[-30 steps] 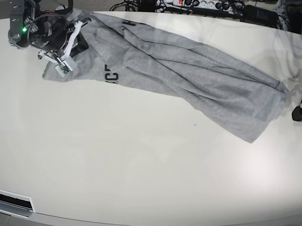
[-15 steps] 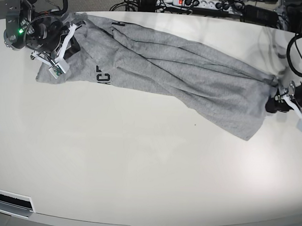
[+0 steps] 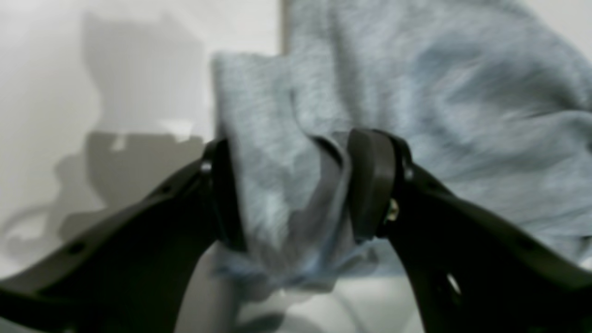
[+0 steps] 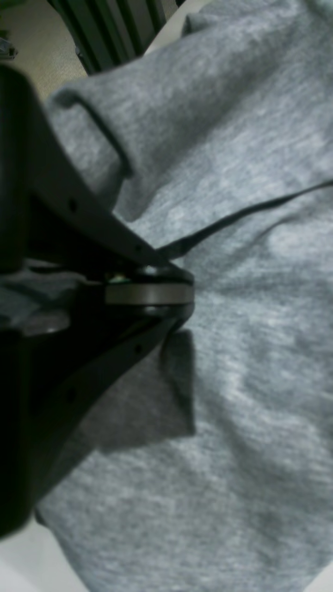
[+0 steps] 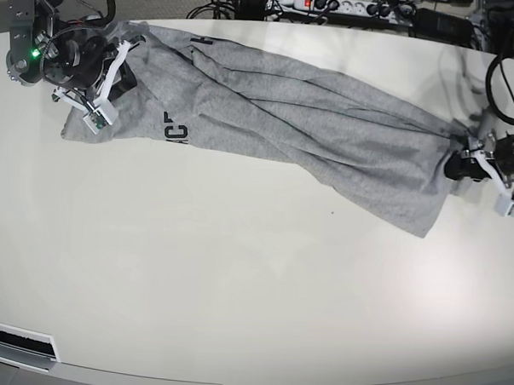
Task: Layout the t-shirt on the table in an organized manner, then fold the t-shirt properly
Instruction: 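Grasp the opposite shirt end with the left gripper and tug it, then lift the shirt end with the left gripper and fold it toward the right gripper, then lift the other shirt end with the right gripper and fold it over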
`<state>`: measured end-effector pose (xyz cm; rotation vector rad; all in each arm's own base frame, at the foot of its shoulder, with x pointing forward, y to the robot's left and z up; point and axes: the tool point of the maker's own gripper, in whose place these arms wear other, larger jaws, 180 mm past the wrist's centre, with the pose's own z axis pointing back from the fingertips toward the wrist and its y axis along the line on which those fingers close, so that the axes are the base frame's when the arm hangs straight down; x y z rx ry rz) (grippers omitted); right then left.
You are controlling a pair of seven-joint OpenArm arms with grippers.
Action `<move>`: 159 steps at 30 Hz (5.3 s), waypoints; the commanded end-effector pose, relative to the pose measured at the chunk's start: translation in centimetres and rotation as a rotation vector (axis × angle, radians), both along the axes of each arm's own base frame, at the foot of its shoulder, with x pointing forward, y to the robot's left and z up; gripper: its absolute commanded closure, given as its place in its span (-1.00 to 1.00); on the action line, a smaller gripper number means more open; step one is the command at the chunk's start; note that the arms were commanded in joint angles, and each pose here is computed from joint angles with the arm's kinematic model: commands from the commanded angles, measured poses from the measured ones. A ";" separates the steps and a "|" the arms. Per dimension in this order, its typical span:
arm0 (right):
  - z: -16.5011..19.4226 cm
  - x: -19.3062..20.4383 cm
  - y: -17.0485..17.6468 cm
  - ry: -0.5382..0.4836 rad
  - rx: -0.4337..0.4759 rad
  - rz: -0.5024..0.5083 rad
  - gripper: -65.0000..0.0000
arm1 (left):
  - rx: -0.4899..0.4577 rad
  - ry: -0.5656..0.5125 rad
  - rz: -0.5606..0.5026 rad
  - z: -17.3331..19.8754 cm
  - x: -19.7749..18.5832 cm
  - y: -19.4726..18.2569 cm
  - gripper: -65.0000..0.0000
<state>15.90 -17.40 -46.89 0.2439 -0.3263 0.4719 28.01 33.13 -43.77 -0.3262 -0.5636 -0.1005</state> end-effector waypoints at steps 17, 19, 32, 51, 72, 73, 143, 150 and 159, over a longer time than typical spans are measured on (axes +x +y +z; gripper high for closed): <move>0.8 0.1 0.9 0.010 0.063 0.022 1.00 | 0.145 -0.017 0.053 -0.9 -0.4 2.9 -0.11; 0.8 0.1 0.9 0.010 0.064 0.022 1.00 | 0.127 0.000 0.058 -1.5 -0.8 2.5 -0.11; 1.3 1.3 0.9 -0.018 0.065 0.023 1.00 | -0.120 0.083 0.021 0.7 -0.4 -0.9 1.00; 4.8 3.9 3.6 -0.134 0.192 0.053 1.00 | -0.245 0.000 -0.026 9.3 1.9 0.6 1.00; 5.1 4.5 4.7 -0.159 0.226 0.040 1.00 | -0.517 -0.153 -0.634 13.8 -3.6 -23.1 1.00; 5.1 4.5 4.7 -0.159 0.225 0.040 1.00 | -0.539 -0.148 -0.645 13.7 -3.8 -24.0 1.00; 2.1 1.2 1.6 0.100 0.602 -0.451 1.00 | -0.118 -0.336 -0.365 13.4 2.6 -14.2 -0.02; 7.3 3.3 -1.4 -0.005 0.494 -0.278 1.00 | -0.112 -0.333 -0.366 13.3 2.6 -14.2 -0.02; 12.9 5.5 -6.6 -0.203 0.232 -0.210 1.00 | -0.110 -0.332 -0.366 13.3 2.6 -14.1 -0.02</move>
